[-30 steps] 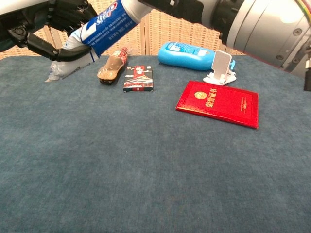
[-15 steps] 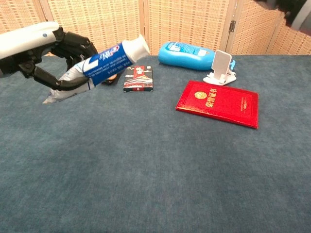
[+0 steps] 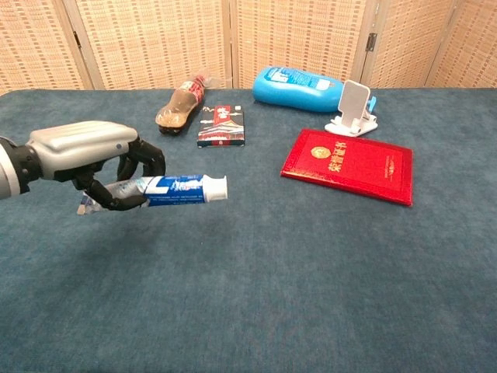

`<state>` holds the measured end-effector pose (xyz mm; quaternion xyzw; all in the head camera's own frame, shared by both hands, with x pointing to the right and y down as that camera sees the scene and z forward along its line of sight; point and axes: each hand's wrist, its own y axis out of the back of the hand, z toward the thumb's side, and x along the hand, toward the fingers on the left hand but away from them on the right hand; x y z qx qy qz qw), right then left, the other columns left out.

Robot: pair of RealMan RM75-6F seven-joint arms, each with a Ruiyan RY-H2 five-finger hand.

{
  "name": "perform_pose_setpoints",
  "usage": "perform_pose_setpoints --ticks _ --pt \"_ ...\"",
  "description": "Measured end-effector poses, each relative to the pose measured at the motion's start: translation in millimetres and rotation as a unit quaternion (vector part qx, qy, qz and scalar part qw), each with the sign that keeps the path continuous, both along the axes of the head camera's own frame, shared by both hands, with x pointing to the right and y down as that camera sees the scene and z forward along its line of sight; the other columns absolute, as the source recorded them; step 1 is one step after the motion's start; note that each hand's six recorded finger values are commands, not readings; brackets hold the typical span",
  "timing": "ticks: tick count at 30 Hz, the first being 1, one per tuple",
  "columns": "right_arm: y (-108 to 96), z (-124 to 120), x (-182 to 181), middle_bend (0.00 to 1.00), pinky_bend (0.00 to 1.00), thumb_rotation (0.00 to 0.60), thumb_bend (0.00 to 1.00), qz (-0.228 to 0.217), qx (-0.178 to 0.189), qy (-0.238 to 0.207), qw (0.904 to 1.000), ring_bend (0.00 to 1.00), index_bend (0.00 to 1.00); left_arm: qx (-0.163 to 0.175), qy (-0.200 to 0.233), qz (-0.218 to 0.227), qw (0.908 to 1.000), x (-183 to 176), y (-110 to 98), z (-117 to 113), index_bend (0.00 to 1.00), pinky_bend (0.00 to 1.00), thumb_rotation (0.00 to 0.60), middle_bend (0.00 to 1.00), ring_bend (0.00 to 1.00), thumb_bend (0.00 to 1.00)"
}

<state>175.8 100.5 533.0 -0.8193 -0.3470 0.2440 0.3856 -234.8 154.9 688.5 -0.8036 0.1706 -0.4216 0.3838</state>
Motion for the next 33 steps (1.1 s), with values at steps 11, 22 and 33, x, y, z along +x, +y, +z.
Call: perform_pose_setpoints --ticks 11,22,33 --pt "1 11 23 0.00 0.00 0.001 0.00 0.014 -0.014 0.026 0.9995 0.00 0.00 -0.049 -0.032 -0.083 0.9948 -4 -3 12 0.00 0.30 0.600 0.26 0.22 0.28" --pt "15 34 93 0.00 0.00 0.455 0.00 0.044 -0.024 0.149 0.9875 0.00 0.00 0.011 -0.030 -0.196 0.9802 -86 -21 -34 0.11 0.28 0.600 0.27 0.24 0.28" --pt "48 27 167 0.00 0.00 0.487 0.00 0.117 -0.015 0.208 0.9709 0.00 0.00 0.099 -0.070 -0.287 0.9504 -187 6 -91 0.22 0.26 0.600 0.32 0.26 0.29"
